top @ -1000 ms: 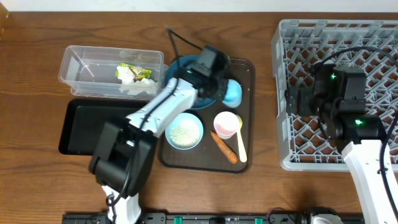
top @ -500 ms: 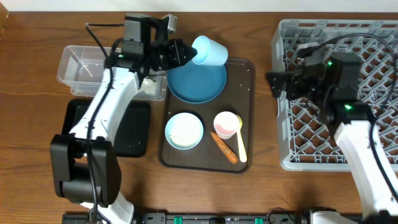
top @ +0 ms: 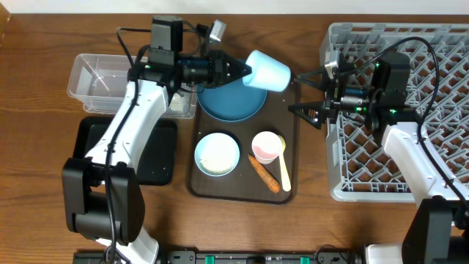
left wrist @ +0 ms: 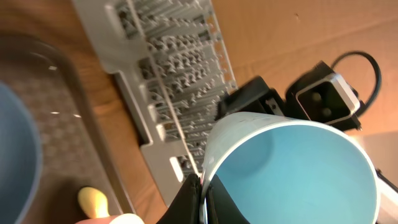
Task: Sort waste into correct bins and load items into the dishwasher rack
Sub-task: 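Lift the cup with the left gripper toward the right gripper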
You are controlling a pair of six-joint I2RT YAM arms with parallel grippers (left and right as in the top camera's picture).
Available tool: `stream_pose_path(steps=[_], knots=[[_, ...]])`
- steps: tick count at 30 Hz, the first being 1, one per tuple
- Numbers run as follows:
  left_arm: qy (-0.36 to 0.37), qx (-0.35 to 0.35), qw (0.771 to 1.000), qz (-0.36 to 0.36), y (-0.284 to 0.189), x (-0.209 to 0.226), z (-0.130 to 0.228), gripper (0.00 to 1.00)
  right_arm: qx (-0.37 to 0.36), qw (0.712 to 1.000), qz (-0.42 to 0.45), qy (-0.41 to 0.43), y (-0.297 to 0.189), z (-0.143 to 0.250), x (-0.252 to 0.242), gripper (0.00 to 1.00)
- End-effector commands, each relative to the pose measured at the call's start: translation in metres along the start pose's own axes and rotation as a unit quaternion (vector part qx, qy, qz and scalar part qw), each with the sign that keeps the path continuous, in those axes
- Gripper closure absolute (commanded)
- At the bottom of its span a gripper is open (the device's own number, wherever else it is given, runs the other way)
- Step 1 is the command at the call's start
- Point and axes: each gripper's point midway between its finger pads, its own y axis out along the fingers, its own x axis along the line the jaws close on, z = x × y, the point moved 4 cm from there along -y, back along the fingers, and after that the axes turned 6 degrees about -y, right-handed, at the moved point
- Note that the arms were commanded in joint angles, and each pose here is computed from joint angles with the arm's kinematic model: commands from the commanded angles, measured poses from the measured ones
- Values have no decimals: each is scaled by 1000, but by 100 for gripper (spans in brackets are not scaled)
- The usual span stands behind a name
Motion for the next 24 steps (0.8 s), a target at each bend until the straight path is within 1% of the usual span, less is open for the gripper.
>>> stream_pose_path(steps=[1, 5, 15, 24], knots=[[15, 31, 999, 42, 6, -18, 8, 94, -9, 999, -24, -28, 2, -6, 4, 1], [20, 50, 997, 60, 12, -26, 15, 94, -8, 999, -1, -48, 2, -9, -3, 1], [15, 66, 995, 67, 26, -35, 22, 94, -25, 993, -9, -116, 7, -24, 0, 1], [20, 69, 994, 77, 33, -44, 22, 94, -32, 989, -13, -144, 12, -31, 3, 6]])
